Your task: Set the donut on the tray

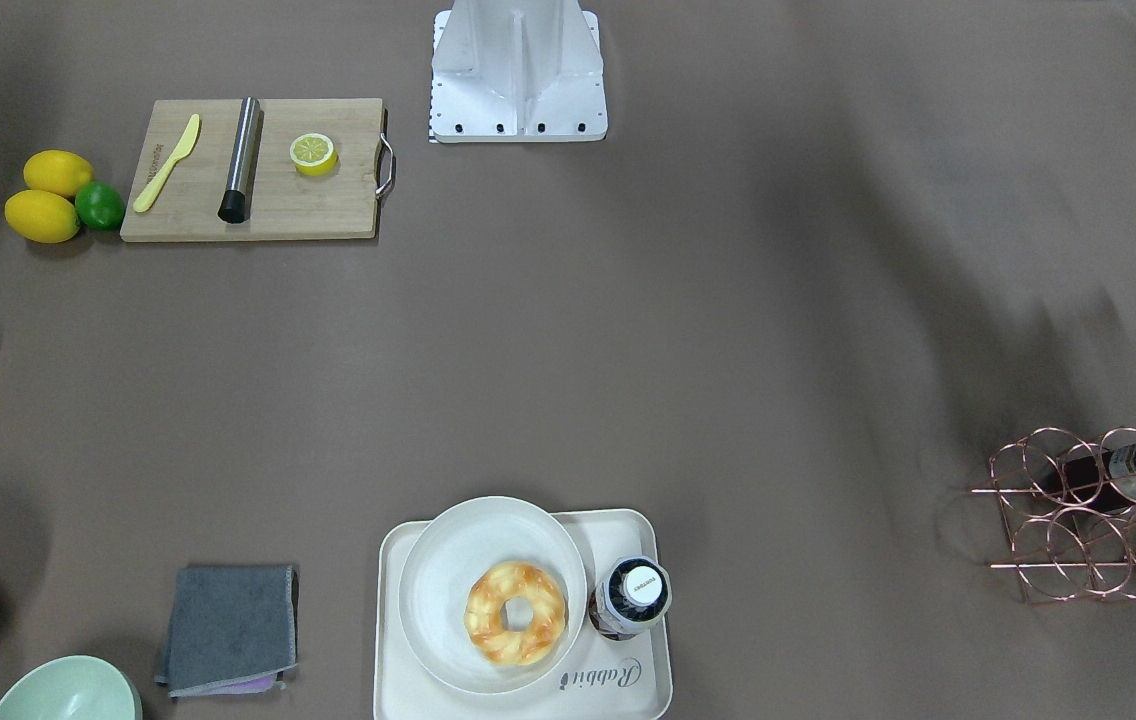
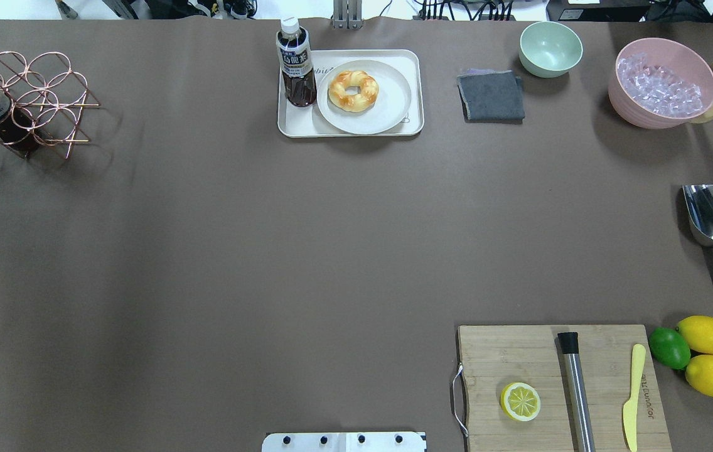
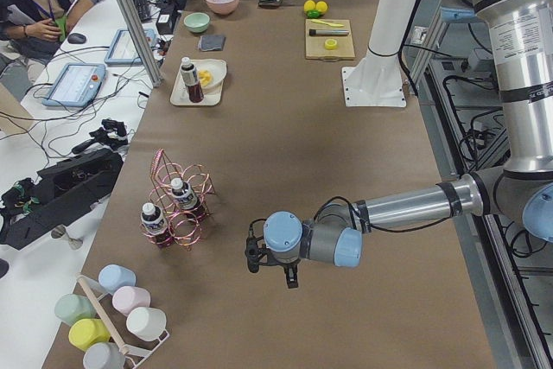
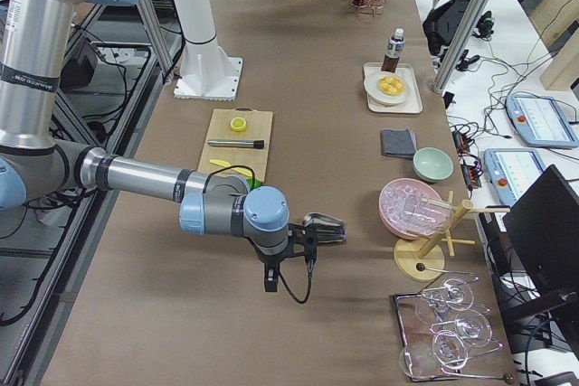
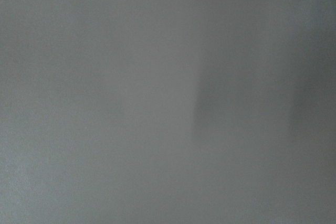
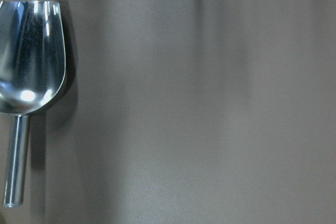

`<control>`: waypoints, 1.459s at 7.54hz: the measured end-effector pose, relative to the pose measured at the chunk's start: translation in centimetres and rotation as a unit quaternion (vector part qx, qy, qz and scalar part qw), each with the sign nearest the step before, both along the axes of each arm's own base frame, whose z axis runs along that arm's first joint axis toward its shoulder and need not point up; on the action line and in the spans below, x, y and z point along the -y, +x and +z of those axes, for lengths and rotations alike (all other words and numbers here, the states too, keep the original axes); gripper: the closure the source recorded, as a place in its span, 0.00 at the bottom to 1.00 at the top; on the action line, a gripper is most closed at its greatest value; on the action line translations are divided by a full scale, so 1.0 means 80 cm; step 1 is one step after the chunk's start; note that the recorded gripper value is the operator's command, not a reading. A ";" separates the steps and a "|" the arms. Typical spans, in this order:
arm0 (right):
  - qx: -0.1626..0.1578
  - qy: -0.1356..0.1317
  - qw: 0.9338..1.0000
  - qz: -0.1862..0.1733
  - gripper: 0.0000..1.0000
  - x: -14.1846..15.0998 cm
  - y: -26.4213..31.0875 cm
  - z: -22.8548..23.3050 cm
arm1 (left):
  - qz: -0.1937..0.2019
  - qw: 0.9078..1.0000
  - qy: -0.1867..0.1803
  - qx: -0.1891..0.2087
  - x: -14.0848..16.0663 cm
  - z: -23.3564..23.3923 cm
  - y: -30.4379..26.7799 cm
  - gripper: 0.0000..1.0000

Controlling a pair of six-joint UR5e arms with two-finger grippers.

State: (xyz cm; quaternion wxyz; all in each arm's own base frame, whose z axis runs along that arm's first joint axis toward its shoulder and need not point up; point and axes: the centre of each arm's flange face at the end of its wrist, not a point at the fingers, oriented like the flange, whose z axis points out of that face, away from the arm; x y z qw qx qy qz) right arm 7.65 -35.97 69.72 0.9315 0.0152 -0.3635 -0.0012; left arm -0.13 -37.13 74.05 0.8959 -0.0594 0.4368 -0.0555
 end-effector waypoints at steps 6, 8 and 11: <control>-0.017 0.000 1.000 -0.001 0.00 -0.012 0.005 0.013 | 0.000 1.000 -0.003 0.000 -0.001 0.003 0.000 0.02; -0.021 0.009 1.000 -0.001 0.00 -0.010 0.005 0.010 | 0.000 1.000 -0.003 0.000 -0.001 0.003 0.000 0.02; -0.021 0.012 1.000 -0.001 0.00 -0.009 0.005 0.009 | 0.000 1.000 -0.003 0.000 -0.001 0.003 0.000 0.02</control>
